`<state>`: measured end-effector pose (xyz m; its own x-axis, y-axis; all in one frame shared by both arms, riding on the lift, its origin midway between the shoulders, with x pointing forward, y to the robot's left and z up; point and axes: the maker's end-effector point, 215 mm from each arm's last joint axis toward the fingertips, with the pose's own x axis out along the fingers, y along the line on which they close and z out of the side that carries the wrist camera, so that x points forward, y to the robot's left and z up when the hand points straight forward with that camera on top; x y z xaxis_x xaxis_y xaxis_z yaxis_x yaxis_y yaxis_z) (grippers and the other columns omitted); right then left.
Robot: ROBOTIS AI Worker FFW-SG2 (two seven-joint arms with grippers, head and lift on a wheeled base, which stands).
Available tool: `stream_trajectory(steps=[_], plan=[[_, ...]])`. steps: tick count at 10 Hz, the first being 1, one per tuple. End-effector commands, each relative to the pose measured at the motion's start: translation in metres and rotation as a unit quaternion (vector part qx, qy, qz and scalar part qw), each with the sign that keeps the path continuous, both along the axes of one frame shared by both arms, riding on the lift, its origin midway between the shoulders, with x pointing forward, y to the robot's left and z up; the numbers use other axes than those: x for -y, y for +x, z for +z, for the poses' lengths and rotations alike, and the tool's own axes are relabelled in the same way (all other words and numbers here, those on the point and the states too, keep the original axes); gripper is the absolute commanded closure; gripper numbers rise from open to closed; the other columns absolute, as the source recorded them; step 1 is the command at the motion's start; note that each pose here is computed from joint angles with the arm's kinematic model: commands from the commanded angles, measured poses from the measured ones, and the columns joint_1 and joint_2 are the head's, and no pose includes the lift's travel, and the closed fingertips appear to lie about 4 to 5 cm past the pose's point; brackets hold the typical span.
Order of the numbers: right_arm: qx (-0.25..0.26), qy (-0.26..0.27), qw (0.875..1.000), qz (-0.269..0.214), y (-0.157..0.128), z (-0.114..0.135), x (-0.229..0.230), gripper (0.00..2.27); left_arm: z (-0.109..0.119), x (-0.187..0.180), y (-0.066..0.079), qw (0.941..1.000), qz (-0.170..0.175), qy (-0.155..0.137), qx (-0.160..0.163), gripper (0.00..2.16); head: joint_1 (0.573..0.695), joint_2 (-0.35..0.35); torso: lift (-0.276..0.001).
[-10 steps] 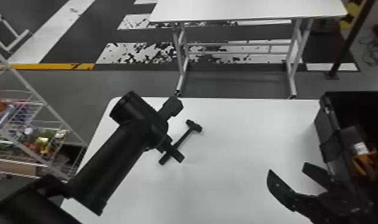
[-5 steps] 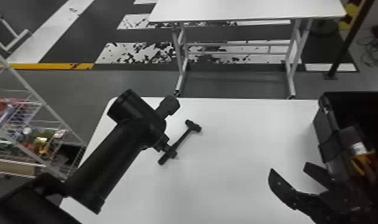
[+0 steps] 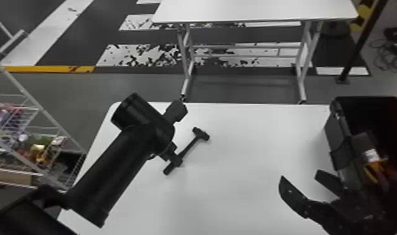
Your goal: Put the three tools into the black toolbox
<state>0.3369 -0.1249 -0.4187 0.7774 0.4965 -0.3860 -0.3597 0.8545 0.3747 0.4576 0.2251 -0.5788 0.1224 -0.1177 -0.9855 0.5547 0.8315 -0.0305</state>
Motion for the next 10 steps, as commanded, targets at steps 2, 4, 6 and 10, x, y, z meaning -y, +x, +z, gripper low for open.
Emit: stream_trajectory(steps=[2, 4, 6, 10], plan=[[0.004, 0.008, 1.000, 0.001, 0.004, 0.005, -0.004, 0.07, 0.016, 0.010, -0.013, 0.9988, 0.038, -0.032, -0.005, 2.14, 0.695, 0.142, -0.051], [0.004, 0.010, 1.000, 0.008, 0.008, 0.008, -0.011, 0.07, 0.038, 0.029, -0.034, 0.9927, 0.074, -0.095, -0.006, 2.14, 0.695, 0.133, -0.051], [-0.008, 0.020, 1.000, 0.014, 0.011, 0.009, -0.015, 0.08, 0.056, 0.050, -0.055, 0.9873, 0.079, -0.138, 0.003, 2.14, 0.695, 0.117, -0.051], [-0.012, 0.031, 0.999, 0.012, 0.022, 0.014, -0.010, 0.08, 0.072, 0.091, -0.105, 0.9745, 0.076, -0.211, 0.005, 2.14, 0.695, 0.068, -0.051]])
